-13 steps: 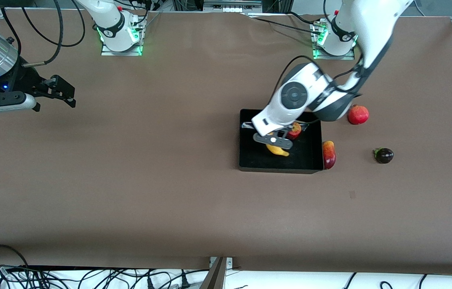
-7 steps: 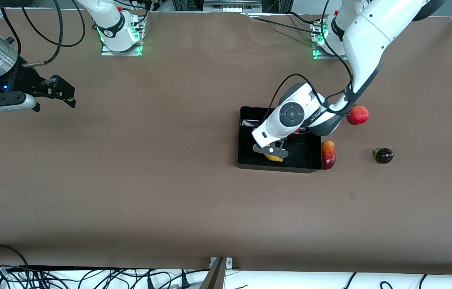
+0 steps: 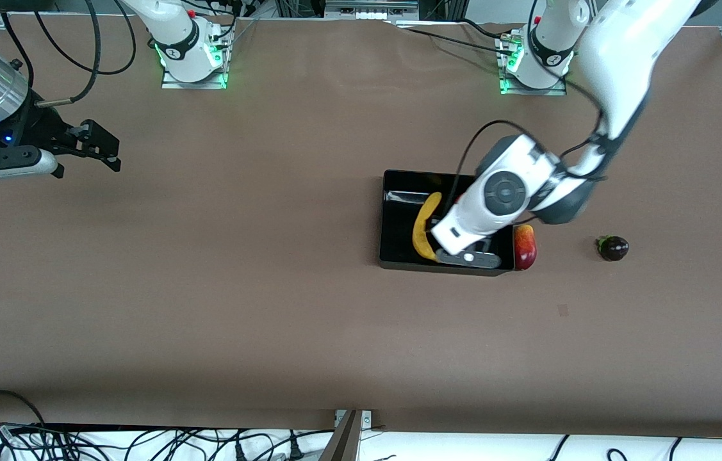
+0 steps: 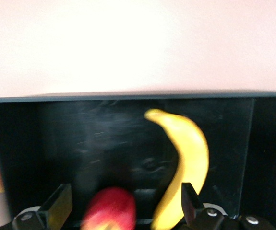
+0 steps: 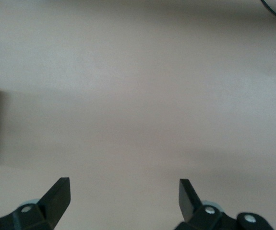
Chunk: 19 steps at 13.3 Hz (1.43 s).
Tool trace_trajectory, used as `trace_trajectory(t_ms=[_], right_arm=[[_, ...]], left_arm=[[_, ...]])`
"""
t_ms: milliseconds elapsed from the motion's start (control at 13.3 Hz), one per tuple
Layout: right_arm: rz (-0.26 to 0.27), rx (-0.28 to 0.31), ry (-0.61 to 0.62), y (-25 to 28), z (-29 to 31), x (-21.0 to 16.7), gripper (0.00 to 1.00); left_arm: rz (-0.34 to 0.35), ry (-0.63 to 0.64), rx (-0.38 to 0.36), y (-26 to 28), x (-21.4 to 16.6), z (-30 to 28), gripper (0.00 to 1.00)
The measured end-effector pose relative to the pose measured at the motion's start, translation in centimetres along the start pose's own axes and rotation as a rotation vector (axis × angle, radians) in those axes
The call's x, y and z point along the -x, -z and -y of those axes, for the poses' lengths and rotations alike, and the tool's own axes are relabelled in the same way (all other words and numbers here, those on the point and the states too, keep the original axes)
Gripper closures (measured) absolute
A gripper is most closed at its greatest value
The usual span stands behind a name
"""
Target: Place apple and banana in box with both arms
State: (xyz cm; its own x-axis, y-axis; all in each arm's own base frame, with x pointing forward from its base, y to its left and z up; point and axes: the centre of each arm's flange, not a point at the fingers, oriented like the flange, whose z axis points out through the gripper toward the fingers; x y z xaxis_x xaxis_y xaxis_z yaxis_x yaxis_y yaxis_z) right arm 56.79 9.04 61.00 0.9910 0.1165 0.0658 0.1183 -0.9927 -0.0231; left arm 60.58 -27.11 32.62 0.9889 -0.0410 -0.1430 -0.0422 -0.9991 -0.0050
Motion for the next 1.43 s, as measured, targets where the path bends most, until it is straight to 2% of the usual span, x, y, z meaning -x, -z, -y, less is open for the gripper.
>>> trace_trajectory(t_ms=[150, 300, 450, 600, 825, 975, 1125, 1425], right_arm=[[0.0, 0.0, 0.0, 0.0, 0.0, 0.0, 0.0], [0.0, 0.0, 0.0, 0.0, 0.0, 0.0, 0.0], [0.0, 0.0, 0.0, 0.0, 0.0, 0.0, 0.0], [0.0, 0.0, 0.0, 0.0, 0.0, 0.0, 0.0], [0.0, 0.0, 0.0, 0.0, 0.0, 0.0, 0.0], [0.0, 0.0, 0.0, 0.0, 0.0, 0.0, 0.0], [0.0, 0.0, 0.0, 0.0, 0.0, 0.0, 0.0], [0.0, 0.0, 0.0, 0.0, 0.0, 0.0, 0.0]], left_arm=[[0.013, 0.038, -0.067, 7.6, 0.3, 2.7, 0.0], [0.034, 0.019, -0.096, 13.1, 0.6, 5.5, 0.0], [0.062, -0.018, -0.094, 16.8, 0.5, 9.7, 0.0], [0.062, -0.062, -0.037, 19.7, 0.7, 13.8, 0.0], [0.022, -0.075, 0.043, 23.0, 2.8, 21.0, 0.0], [-0.063, -0.076, 0.012, 24.6, 4.8, 22.0, 0.0], [-0.114, -0.066, -0.012, 24.7, 6.7, 22.0, 0.0], [-0.12, -0.041, -0.022, 24.2, 8.8, 22.9, 0.0]])
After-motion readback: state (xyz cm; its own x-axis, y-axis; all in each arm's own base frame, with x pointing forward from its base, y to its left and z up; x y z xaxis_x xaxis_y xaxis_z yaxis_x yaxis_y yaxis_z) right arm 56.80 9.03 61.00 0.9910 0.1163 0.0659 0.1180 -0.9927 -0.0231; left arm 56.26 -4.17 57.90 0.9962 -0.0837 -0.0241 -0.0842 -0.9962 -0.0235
